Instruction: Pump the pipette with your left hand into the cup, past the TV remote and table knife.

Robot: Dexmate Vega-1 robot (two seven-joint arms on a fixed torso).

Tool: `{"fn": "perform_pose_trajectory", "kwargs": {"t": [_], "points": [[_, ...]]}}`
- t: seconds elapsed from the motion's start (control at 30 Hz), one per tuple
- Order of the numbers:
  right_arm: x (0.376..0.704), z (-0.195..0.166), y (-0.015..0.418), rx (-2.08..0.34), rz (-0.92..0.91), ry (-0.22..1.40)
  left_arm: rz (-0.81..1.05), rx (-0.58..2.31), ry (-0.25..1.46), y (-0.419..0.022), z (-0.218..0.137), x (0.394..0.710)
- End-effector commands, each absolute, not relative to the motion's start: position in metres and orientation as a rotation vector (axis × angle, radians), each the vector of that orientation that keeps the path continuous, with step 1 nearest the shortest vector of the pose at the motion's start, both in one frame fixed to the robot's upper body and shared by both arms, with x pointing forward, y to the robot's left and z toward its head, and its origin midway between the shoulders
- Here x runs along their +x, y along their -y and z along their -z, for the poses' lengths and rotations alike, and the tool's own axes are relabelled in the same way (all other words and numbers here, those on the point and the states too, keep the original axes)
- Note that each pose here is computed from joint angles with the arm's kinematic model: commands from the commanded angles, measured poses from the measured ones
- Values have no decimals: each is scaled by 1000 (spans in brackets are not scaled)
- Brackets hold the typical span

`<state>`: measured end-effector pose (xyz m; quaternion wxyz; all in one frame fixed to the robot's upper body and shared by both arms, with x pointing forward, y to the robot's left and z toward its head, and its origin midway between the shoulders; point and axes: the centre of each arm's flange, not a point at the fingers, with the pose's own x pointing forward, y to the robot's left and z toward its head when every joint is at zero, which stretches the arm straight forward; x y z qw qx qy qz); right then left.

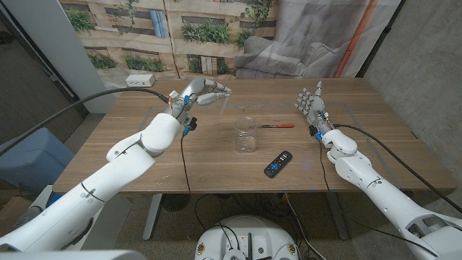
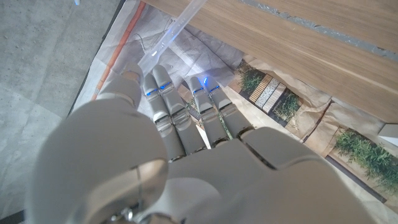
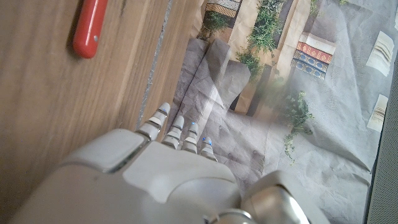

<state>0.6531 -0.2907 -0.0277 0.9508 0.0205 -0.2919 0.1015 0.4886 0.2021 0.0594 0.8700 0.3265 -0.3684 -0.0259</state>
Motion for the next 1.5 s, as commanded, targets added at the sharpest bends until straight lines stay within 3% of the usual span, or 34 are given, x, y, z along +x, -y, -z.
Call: {"fn": "perform_pose_trajectory", "kwargs": {"t": [0.03,0.83,1.5], "points": [[653,28,291,41,-206,594,101,590,776,-200,-62,489],[653,28,290,41,-206,594,187,498,828,-176,-73,485],[653,28,291,41,-206,594,188,584,869,-156,-59,481]]}}
